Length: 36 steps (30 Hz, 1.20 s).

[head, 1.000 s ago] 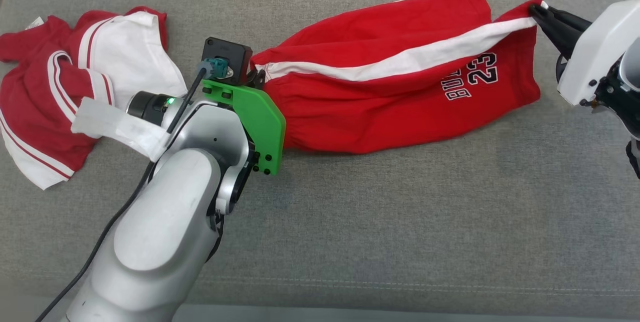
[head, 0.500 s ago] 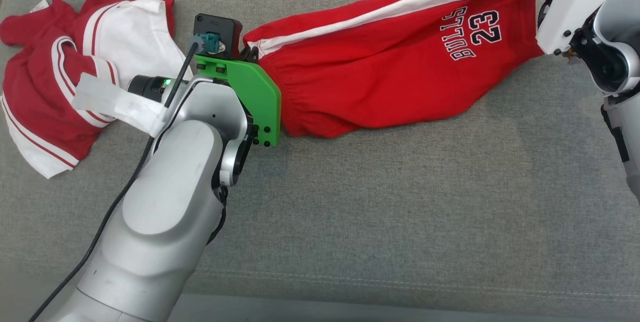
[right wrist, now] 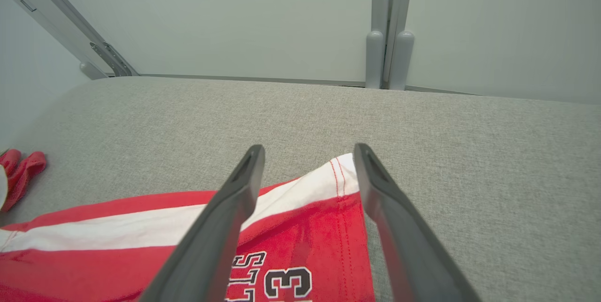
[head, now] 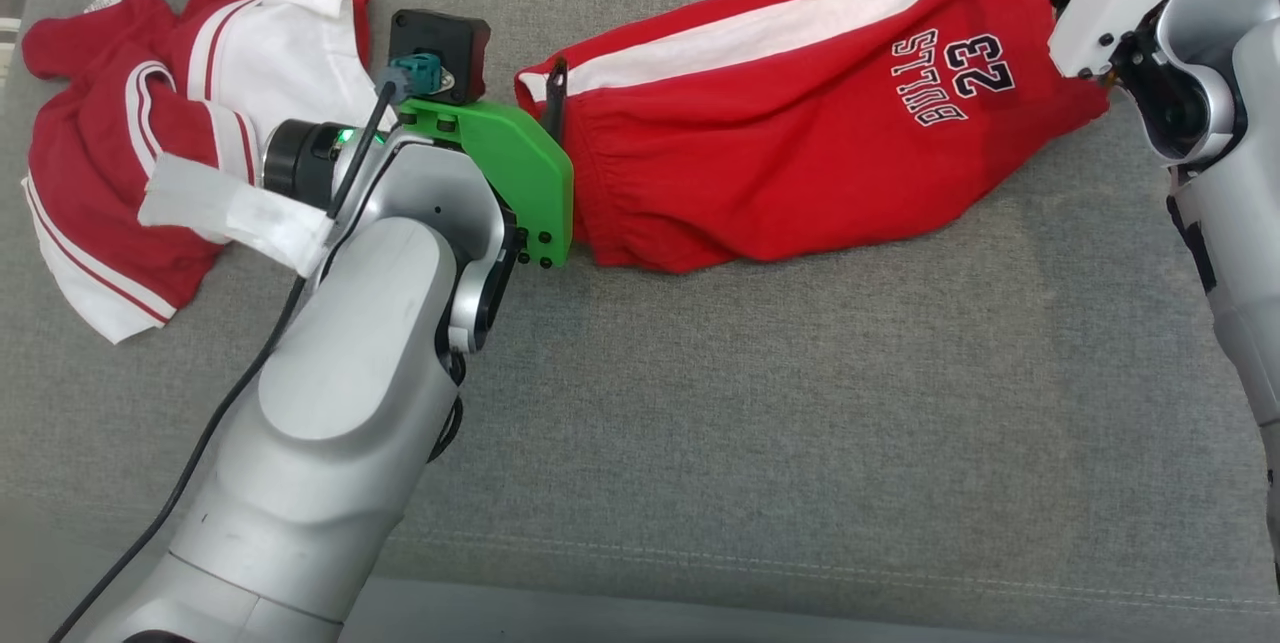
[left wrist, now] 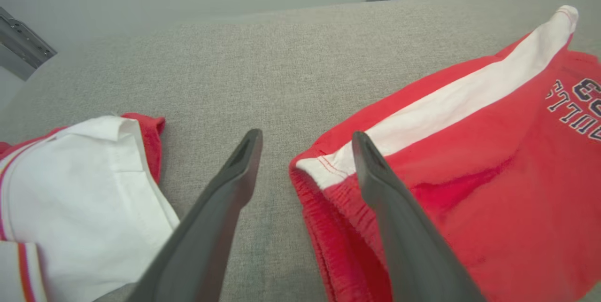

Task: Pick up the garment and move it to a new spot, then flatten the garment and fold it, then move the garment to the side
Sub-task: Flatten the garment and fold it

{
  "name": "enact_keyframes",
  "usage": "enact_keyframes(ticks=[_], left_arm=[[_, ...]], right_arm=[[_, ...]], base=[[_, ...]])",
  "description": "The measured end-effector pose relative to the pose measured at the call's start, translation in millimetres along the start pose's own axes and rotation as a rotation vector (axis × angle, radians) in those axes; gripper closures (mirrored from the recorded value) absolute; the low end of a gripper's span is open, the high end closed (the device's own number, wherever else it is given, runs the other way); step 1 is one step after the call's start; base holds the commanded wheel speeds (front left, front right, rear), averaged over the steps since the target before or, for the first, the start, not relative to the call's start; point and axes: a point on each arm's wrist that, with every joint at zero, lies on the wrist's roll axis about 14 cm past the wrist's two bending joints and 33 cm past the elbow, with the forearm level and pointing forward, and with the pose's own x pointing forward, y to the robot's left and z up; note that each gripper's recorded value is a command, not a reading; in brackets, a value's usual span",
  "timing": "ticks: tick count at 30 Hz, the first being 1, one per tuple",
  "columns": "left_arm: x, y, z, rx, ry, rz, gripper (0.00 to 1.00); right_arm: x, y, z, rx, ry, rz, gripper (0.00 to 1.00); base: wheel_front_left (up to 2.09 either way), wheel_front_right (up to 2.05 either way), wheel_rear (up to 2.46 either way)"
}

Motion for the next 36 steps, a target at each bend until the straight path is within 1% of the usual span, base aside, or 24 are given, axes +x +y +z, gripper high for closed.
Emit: enact_keyframes(ticks=[6,7,8,10,11,20,24,30,33,36], left_arm=[[-12,-1,40,0.030,-0.206,-0.023,0.00],[-12,-1,40,0.030,-0.206,-0.023,0.00],[-18,-2,49,0.030,-0.257,-0.028,0.00],[-26,-1,54,0.013,-0.307,-0.031,0.00],[-26,-1,54,0.013,-0.307,-0.031,0.00],[-63,12,69,-0.130,-0.480,0.023,0.00],[-80,24,70,-0.252,-0.550,0.068,0.00],[-94,32,48,-0.396,-0.557,0.090,0.00],[-99,40,34,-0.440,-0.547,0.107,0.00],[-104,44,21,-0.458,-0.537,0.113,0.00]], right_arm=[[-4,10,7,0.004,-0.022,0.012,0.00],[-4,10,7,0.004,-0.022,0.012,0.00],[-8,10,11,0.007,-0.028,0.007,0.00],[-12,10,14,0.016,-0.034,0.003,0.00],[-12,10,14,0.016,-0.034,0.003,0.00],[-42,1,10,0.060,-0.035,-0.049,0.00],[-53,-6,0,0.086,-0.019,-0.082,0.00],[-59,-19,-21,0.135,0.015,-0.129,0.00],[-59,-24,-32,0.150,0.036,-0.148,0.00],[-58,-27,-45,0.170,0.061,-0.164,0.00]], base=[[0.00,0.00,0.00],[0.00,0.00,0.00],[0.00,0.00,0.00],[0.00,0.00,0.00],[0.00,0.00,0.00],[0.00,0.00,0.00],[0.00,0.00,0.00],[0.00,0.00,0.00],[0.00,0.00,0.00],[0.00,0.00,0.00]])
